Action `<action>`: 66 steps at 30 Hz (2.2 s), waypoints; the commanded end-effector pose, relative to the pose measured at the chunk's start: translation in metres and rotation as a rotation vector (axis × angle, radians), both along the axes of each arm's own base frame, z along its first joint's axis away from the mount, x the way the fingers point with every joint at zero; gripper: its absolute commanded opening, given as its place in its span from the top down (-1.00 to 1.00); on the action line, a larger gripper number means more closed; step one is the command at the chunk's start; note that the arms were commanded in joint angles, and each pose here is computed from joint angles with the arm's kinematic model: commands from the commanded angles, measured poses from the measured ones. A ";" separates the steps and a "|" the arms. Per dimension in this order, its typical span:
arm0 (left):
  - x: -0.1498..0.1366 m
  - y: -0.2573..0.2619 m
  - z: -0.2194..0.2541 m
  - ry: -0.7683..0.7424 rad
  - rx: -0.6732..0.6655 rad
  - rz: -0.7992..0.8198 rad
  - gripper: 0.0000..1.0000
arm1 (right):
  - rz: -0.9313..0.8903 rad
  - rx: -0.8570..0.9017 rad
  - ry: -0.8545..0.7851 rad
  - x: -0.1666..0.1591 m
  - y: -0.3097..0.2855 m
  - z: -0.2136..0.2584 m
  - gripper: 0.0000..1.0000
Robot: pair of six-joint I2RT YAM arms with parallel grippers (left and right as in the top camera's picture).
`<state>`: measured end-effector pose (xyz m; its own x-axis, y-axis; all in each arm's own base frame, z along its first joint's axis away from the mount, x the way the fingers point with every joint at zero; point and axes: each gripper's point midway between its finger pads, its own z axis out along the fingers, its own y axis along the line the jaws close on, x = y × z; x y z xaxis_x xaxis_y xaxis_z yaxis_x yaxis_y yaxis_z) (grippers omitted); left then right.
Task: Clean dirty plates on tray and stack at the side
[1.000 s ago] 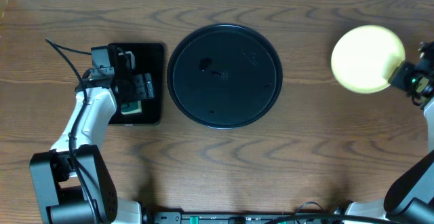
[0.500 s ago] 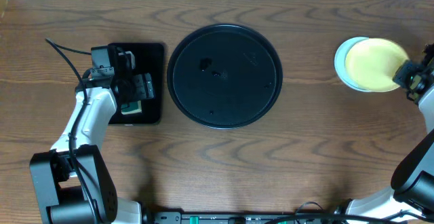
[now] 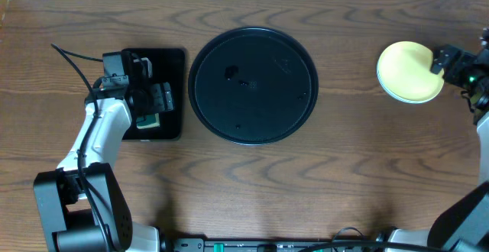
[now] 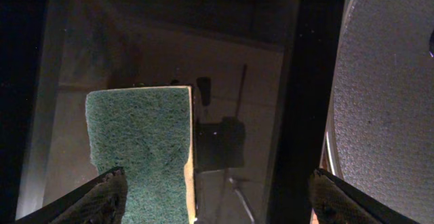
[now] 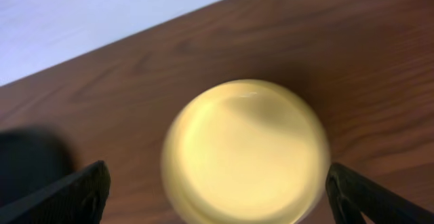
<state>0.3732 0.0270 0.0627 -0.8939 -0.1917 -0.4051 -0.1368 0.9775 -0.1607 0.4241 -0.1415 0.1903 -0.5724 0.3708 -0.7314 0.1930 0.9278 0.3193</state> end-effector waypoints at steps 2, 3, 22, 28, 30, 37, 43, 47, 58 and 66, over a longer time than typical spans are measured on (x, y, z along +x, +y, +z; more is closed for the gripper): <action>0.000 0.002 -0.002 0.006 0.013 0.000 -0.72 | 0.119 0.129 0.025 -0.001 0.052 0.003 -0.99; 0.000 0.002 -0.002 0.006 0.013 0.000 -0.72 | 0.131 0.138 0.046 -0.003 0.058 -0.001 -0.98; 0.000 0.002 -0.002 0.006 0.013 0.000 -0.72 | 0.175 0.172 0.126 -0.013 0.084 -0.013 -0.98; 0.000 0.002 -0.002 0.006 0.013 0.000 -0.72 | 0.174 0.170 0.129 -0.013 0.084 -0.014 -0.98; 0.000 0.002 -0.002 0.006 0.013 0.000 -0.72 | 0.182 0.166 0.121 -0.013 0.087 -0.011 -0.99; 0.000 0.002 -0.002 0.006 0.013 0.000 -0.72 | 0.189 0.012 0.026 -0.035 0.111 0.047 -0.98; 0.000 0.002 -0.002 0.006 0.013 0.000 -0.72 | 0.137 -0.190 -0.188 -0.073 0.129 0.131 -0.99; 0.000 0.002 -0.002 0.006 0.013 0.000 -0.72 | 0.163 -0.228 -0.339 -0.112 0.151 0.179 -0.99; 0.000 0.002 -0.002 0.006 0.013 0.000 -0.72 | 0.072 -0.348 -0.618 -0.215 0.142 0.231 -0.98; 0.000 0.002 -0.002 0.006 0.013 0.000 -0.72 | 0.051 -0.429 -0.774 -0.234 0.139 0.184 -0.98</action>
